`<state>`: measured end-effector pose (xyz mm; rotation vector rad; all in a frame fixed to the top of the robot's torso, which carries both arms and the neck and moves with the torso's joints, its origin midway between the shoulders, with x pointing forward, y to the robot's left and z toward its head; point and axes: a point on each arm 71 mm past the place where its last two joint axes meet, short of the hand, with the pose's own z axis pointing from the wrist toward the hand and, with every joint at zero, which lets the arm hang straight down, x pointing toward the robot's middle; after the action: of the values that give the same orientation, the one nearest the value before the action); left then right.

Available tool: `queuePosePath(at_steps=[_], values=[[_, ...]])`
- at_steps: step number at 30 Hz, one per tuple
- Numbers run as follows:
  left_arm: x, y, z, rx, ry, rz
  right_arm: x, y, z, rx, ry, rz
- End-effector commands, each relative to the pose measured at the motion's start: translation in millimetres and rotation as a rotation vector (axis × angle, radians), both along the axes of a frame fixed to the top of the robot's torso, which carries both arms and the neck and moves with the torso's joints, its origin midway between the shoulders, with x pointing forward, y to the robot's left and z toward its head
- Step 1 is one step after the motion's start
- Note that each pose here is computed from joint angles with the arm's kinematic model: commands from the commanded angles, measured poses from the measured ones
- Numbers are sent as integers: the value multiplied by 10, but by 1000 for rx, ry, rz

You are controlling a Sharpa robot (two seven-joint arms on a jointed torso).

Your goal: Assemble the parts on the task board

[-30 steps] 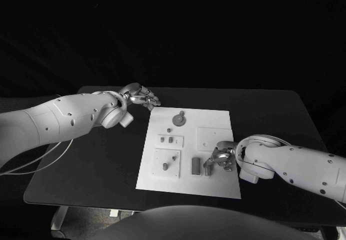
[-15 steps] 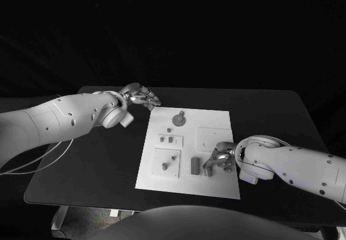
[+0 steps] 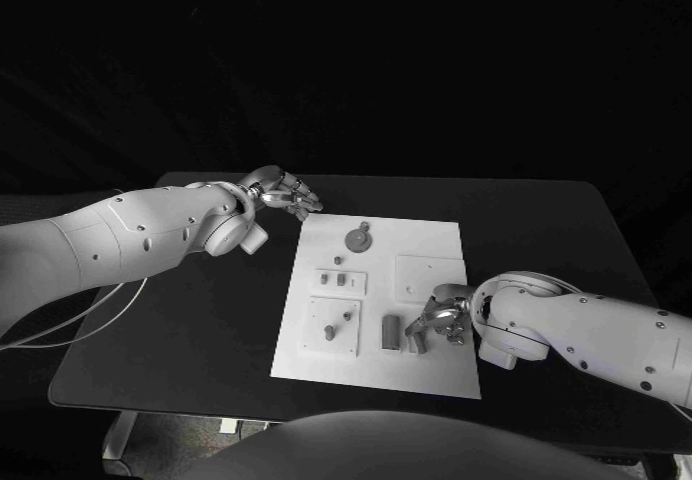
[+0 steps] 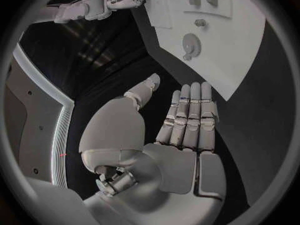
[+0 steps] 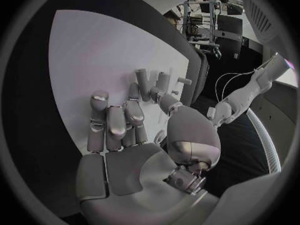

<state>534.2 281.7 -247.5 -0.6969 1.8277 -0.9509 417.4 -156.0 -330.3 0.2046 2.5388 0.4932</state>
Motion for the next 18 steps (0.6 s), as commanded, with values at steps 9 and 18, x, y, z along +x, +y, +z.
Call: queuePosePath(at_steps=[9, 18], values=[[1, -19, 8, -4, -1, -12, -29, 13, 5, 25, 15, 5], [1, -18, 8, -4, -1, -11, -30, -2, 3, 17, 17, 2]])
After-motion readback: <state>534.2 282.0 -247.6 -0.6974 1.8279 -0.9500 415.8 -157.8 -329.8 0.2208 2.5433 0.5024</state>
